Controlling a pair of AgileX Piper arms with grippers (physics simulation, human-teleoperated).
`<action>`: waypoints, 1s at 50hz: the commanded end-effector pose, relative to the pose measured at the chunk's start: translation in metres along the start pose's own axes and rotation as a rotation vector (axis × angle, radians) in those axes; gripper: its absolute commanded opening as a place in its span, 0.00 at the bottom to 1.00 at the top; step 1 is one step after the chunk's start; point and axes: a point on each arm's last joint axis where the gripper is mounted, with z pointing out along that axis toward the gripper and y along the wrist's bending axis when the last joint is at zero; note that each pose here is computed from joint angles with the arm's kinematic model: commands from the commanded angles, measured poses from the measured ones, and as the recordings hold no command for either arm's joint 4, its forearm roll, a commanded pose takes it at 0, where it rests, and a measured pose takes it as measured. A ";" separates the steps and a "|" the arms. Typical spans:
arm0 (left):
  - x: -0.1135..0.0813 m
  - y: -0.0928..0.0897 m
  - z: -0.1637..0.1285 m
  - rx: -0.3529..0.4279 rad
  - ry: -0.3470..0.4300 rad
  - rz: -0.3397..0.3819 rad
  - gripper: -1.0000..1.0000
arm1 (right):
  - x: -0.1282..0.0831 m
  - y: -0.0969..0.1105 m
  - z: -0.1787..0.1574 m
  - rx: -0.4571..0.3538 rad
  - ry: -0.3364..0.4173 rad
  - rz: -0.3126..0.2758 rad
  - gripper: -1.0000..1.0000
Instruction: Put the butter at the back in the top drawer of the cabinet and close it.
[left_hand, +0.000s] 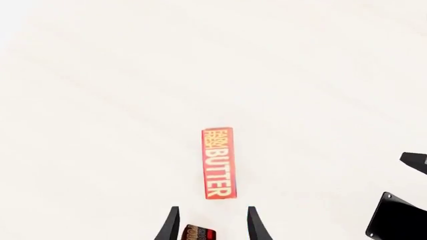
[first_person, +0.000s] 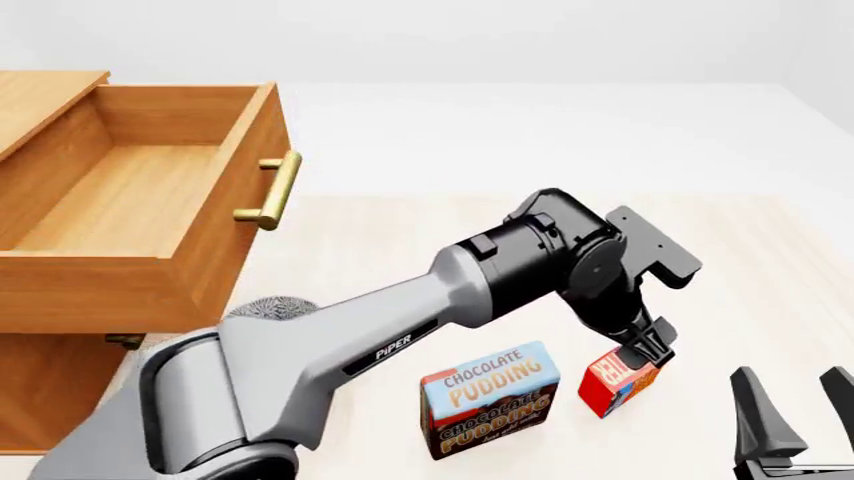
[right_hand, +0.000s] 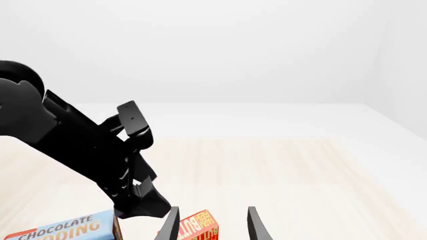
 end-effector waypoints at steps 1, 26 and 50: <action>0.001 0.000 0.009 0.001 0.009 0.001 1.00 | 0.000 0.000 0.000 0.000 0.000 0.000 1.00; 0.001 -0.006 0.023 0.007 0.024 0.005 1.00 | 0.000 0.000 0.000 0.000 0.000 0.000 1.00; 0.002 -0.011 0.036 0.013 0.036 0.007 1.00 | 0.000 0.000 0.000 0.000 0.000 0.000 1.00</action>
